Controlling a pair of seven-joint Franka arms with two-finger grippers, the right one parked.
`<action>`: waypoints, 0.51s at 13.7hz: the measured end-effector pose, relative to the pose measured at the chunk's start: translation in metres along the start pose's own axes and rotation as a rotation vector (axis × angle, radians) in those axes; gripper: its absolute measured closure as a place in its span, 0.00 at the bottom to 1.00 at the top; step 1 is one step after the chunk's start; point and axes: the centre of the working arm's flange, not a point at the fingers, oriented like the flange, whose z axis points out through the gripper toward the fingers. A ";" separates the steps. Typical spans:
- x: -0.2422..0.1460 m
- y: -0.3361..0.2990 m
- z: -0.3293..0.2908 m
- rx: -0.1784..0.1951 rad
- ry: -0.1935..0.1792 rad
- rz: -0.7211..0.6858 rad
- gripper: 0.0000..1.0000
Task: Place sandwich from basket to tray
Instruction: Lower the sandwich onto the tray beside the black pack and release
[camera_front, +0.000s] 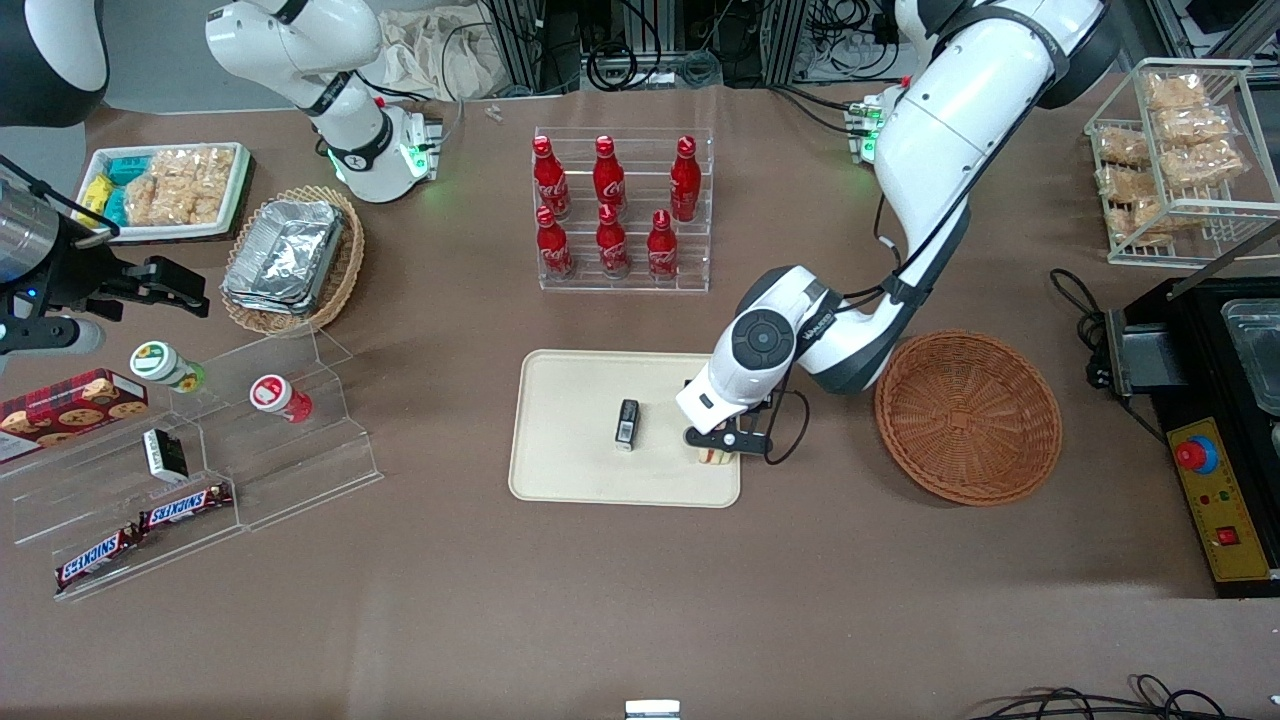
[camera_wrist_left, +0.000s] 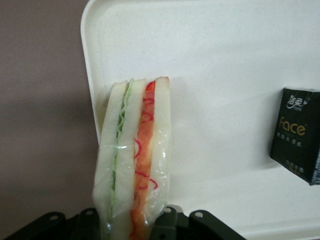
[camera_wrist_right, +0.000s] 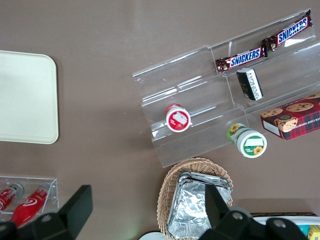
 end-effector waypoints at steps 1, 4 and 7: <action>0.002 0.001 -0.004 -0.002 0.009 -0.013 0.49; 0.014 0.004 -0.043 -0.021 0.074 -0.070 0.19; 0.026 -0.020 -0.120 0.006 0.142 -0.131 0.00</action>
